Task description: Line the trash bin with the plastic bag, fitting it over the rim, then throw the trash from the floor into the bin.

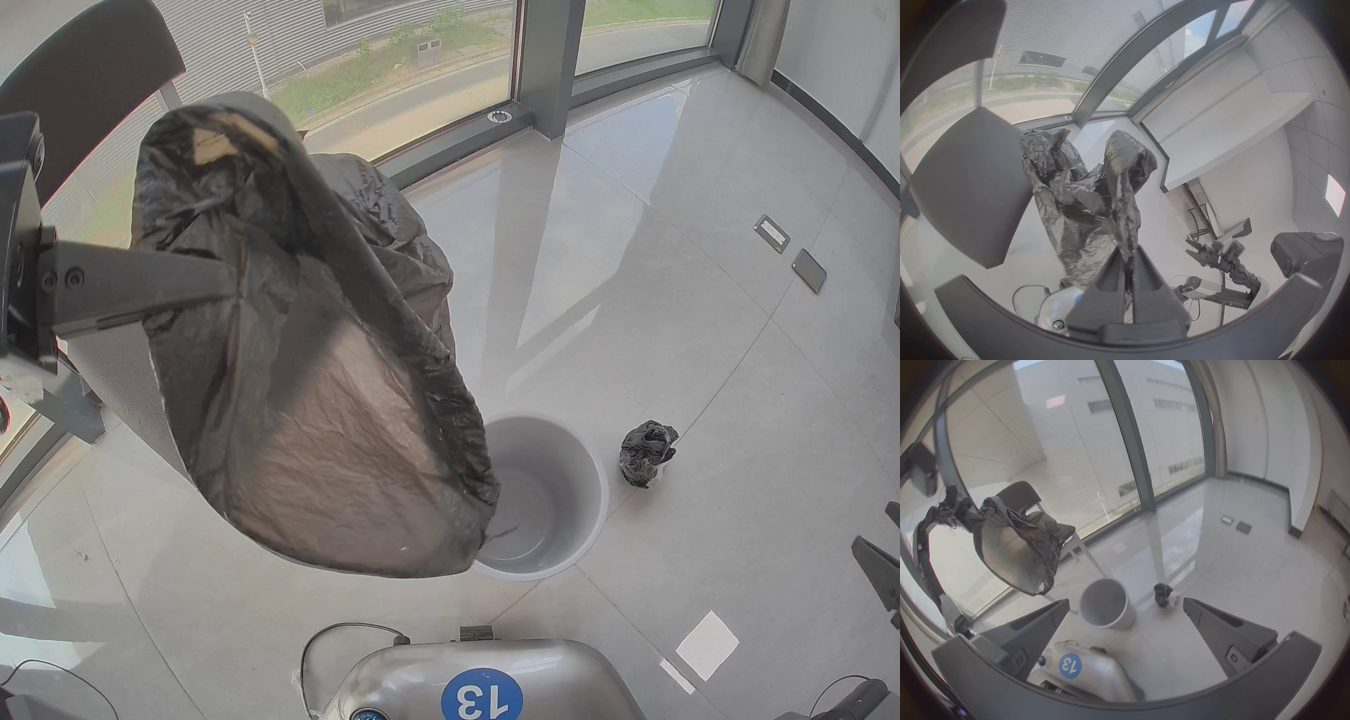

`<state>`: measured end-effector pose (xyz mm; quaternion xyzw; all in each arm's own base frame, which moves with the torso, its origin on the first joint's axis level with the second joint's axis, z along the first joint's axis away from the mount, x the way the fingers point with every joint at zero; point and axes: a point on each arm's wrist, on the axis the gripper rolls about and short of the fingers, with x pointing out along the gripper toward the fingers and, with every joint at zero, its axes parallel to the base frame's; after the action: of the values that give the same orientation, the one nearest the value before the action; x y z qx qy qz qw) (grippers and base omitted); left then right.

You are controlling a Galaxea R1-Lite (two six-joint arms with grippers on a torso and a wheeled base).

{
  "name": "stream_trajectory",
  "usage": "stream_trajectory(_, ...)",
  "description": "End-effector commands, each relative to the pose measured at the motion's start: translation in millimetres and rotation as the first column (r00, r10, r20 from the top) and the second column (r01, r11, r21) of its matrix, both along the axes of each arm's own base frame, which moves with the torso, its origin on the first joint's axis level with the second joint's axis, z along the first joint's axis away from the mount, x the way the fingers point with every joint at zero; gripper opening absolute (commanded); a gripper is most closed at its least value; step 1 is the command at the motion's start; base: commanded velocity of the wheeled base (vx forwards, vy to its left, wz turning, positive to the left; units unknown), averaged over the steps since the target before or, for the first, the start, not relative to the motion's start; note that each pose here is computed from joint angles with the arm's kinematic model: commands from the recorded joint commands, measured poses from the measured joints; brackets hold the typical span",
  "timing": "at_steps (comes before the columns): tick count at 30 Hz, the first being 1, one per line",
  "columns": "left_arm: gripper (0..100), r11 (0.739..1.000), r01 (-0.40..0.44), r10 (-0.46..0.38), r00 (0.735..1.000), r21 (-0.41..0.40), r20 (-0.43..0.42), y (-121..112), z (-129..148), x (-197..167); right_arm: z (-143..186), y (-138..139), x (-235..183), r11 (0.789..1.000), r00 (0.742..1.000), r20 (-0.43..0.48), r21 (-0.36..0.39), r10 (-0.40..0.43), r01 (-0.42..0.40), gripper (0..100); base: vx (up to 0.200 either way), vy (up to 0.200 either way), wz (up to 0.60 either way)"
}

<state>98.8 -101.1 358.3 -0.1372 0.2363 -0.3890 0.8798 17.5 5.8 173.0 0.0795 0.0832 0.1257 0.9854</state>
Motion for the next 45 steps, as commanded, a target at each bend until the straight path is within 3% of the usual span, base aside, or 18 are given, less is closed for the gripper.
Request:
stream_trajectory(1,0,0.993,0.115,-0.114,0.992,-0.008,0.062,-30.6,11.5,4.3,7.9,5.9,62.9,0.996,0.959,-0.271,0.059,0.08,-0.066,100,0.0,0.0,0.0)
stream_trajectory(8,0,0.984,0.171,-0.165,0.981,-0.055,0.103,-46.5,27.0,4.4,4.3,19.9,96.5,0.979,0.934,-0.296,0.025,0.2,-0.202,100,0.0,0.0,0.0)
stream_trajectory(12,0,0.978,0.187,-0.175,0.976,-0.087,0.132,-50.5,39.8,3.5,0.9,40.7,130.6,0.956,0.916,-0.284,0.012,0.283,-0.292,100,0.0,0.0,0.0)
stream_trajectory(23,0,0.963,0.219,-0.199,0.971,-0.158,0.132,-57.5,55.3,-1.3,7.0,89.1,190.3,0.937,0.925,-0.174,-0.026,0.338,-0.348,100,0.0,0.0,0.0)
stream_trajectory(30,0,0.954,0.223,-0.203,0.972,-0.202,0.12,-70.9,56.5,4.2,18.0,113.1,197.0,0.91,0.905,-0.11,-0.018,0.41,-0.414,100,0.0,0.0,0.0)
stream_trajectory(34,0,0.943,0.251,-0.228,0.966,-0.218,0.125,-84.6,60.9,4.4,24.9,132.2,196.4,0.882,0.88,-0.08,-0.015,0.469,-0.471,100,0.0,0.0,0.0)
stream_trajectory(39,0,0.944,0.241,-0.221,0.969,-0.224,0.11,-98.1,61.0,12.3,30.3,152.0,202.8,0.885,0.885,-0.051,-0.026,0.462,-0.464,100,0.0,0.0,0.0)
stream_trajectory(45,0,0.954,0.211,-0.196,0.976,-0.213,0.089,-111.9,55.9,19.6,37.4,161.7,199.3,0.874,0.874,0.005,-0.019,0.486,-0.486,100,0.0,0.0,0.0)
